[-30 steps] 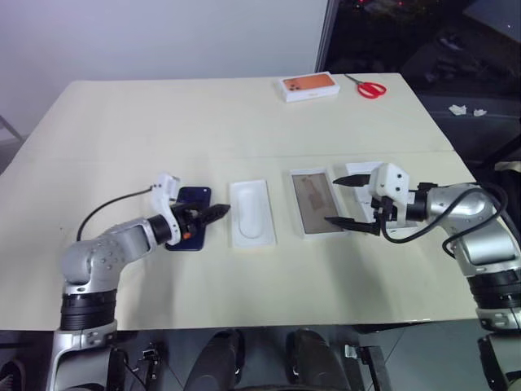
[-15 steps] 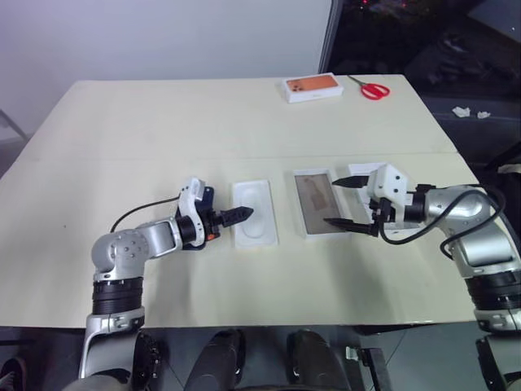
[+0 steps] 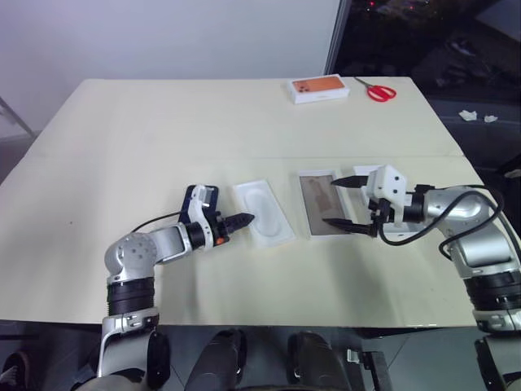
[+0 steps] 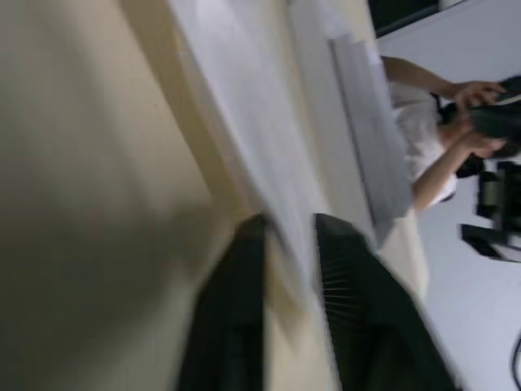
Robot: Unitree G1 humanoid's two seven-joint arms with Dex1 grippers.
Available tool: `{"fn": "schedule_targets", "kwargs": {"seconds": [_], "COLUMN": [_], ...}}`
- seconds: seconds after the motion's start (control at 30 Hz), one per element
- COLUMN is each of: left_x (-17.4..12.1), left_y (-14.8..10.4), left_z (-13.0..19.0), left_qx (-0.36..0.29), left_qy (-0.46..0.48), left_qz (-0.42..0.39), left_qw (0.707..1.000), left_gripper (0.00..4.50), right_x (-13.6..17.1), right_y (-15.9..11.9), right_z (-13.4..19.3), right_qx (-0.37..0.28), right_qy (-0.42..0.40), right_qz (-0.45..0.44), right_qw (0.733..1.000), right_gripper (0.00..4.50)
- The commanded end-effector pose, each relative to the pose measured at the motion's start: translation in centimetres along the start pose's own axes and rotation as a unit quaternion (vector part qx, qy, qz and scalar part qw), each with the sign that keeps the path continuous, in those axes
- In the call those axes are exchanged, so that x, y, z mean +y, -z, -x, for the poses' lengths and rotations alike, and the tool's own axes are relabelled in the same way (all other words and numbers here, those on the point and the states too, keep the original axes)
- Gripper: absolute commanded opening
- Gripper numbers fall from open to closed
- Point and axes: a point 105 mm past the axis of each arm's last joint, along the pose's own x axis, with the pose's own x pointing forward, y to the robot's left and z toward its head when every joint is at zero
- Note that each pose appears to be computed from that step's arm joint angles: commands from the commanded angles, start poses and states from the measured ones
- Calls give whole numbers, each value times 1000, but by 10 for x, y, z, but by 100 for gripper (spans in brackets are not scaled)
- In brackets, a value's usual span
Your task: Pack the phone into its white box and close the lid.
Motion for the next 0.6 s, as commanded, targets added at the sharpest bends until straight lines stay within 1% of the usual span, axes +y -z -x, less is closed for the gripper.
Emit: {"fn": "schedule_targets", "kwargs": {"seconds": [0.03,0.13,0.23,0.33,0.43,0.5,0.6], "left_x": [13,12,12,8,3,3,4], "left_y": [12,8,0,-12,-22,-25,-27], "left_z": [3,6,10,18,26,31,38], "left_qx": [11,6,-9,-23,-33,-33,-34], "left_qy": [-17,-15,-10,-9,-2,-6,-10], "left_qz": [38,38,40,25,14,11,12], "left_qw": [999,999,999,999,999,999,999], "left_gripper": [2,2,2,2,2,2,2], "right_x": [-2,-2,0,12,26,32,36], "right_y": [-10,-7,-3,-1,9,19,24], "right_z": [4,4,3,-3,-7,-8,-10], "right_qx": [-15,-11,-8,-5,19,46,58], "right_qy": [9,10,7,-18,-48,-61,-78], "right_qz": [20,19,13,-1,-20,-21,-38], "right_qw": [1000,1000,1000,1000,998,997,994], "right_gripper": [450,450,450,450,450,450,450]}}
